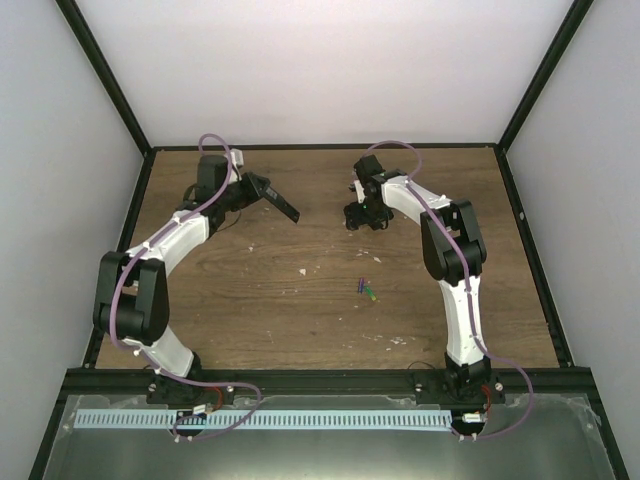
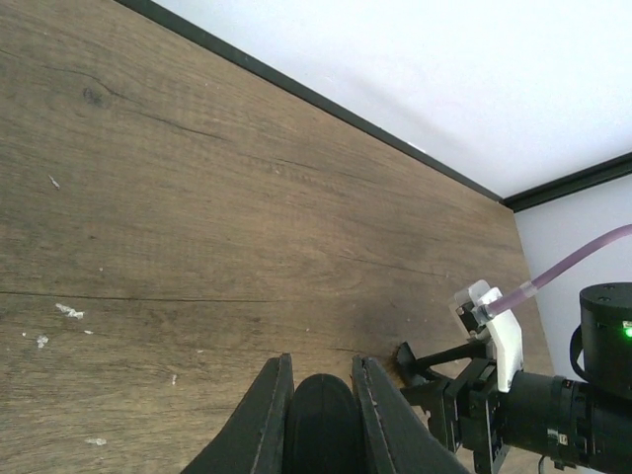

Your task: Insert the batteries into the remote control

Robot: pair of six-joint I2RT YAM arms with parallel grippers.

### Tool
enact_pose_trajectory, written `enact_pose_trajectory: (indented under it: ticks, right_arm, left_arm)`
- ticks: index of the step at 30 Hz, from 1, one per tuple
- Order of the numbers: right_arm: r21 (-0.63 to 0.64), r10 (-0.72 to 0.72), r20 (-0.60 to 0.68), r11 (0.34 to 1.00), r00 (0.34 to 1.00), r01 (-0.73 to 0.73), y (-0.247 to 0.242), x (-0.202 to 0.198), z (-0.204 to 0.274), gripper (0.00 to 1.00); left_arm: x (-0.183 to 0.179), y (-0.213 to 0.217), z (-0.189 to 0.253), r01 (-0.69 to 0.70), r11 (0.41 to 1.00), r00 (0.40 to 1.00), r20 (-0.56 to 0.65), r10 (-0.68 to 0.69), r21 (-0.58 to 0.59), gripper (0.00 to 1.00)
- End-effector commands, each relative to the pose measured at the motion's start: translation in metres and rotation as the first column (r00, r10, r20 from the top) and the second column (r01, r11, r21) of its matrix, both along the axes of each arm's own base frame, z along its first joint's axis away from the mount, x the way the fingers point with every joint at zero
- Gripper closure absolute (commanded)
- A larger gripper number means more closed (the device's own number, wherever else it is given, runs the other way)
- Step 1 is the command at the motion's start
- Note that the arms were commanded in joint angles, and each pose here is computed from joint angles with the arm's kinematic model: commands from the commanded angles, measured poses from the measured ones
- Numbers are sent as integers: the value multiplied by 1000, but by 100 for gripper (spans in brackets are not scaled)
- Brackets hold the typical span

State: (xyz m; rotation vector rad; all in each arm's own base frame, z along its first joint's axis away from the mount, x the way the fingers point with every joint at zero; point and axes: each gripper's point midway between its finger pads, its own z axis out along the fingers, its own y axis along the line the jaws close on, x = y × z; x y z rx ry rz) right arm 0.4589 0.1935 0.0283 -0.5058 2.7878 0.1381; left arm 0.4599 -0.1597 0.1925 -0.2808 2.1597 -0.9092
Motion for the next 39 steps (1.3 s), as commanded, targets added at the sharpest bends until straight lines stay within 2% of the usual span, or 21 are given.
enact_pose_trajectory:
  ticks: [1,7,18,23,39]
  right_arm:
    - [0,0,11,1000,1000,0,-4,3,7,20]
    - [-5,6,5,1000,1000,-6,-4,1,5,20]
    - [46,30,90,998,996,-34,6,10,40,20]
    - [-5,10,64,1000,998,-10,-3,8,29,20]
    - [-31,-2,11,1000,1000,2,-10,3,5,20]
  left_arm:
    - [7,0,7,2,1000,1000,20,-2,-3,100]
    - [7,0,6,3,1000,1000,19,-3,-1,100]
    - [6,0,3,3,1000,1000,15,-3,-1,100]
    - [6,0,3,3,1000,1000,14,-3,-1,100]
    - [6,0,1,1,1000,1000,7,-1,-5,100]
